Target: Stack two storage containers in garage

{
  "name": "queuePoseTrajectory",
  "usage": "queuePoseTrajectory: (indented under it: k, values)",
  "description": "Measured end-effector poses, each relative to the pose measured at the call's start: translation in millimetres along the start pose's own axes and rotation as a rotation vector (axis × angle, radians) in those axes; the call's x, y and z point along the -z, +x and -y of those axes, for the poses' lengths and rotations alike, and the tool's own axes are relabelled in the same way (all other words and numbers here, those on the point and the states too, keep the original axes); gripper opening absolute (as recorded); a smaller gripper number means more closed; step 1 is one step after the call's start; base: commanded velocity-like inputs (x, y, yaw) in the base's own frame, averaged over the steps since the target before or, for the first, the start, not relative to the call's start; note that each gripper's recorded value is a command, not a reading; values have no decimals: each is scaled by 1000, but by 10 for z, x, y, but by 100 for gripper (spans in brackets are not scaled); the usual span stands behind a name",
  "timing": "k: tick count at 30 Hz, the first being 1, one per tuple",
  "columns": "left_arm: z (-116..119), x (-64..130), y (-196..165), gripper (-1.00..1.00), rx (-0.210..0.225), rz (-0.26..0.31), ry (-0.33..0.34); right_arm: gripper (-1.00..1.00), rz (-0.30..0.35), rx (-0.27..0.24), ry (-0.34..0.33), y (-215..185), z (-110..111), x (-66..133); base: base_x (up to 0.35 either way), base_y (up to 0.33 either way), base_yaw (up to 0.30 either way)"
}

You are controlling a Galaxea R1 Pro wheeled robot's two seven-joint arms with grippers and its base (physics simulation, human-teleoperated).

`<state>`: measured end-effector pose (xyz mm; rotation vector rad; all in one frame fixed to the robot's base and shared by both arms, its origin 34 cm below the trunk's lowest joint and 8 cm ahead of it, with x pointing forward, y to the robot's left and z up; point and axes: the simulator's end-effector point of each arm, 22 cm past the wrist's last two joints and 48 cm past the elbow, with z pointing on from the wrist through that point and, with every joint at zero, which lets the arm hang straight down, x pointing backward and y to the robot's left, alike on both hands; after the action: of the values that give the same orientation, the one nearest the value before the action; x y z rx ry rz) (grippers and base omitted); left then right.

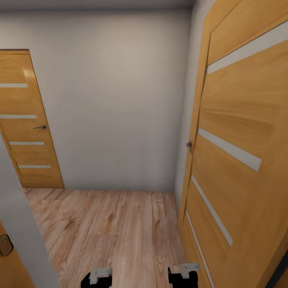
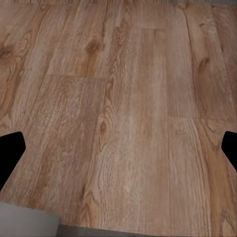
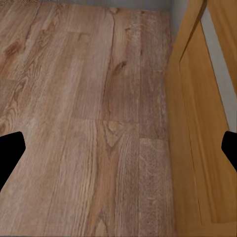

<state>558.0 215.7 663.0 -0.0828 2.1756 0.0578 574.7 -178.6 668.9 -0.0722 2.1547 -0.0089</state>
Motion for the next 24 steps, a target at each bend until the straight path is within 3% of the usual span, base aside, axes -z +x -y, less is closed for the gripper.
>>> queuePoseTrajectory:
  k: [24]
  values:
    - [-5,0,1,100,4,-1,-2,100,1,0,0,-3,0,0,336,0,0]
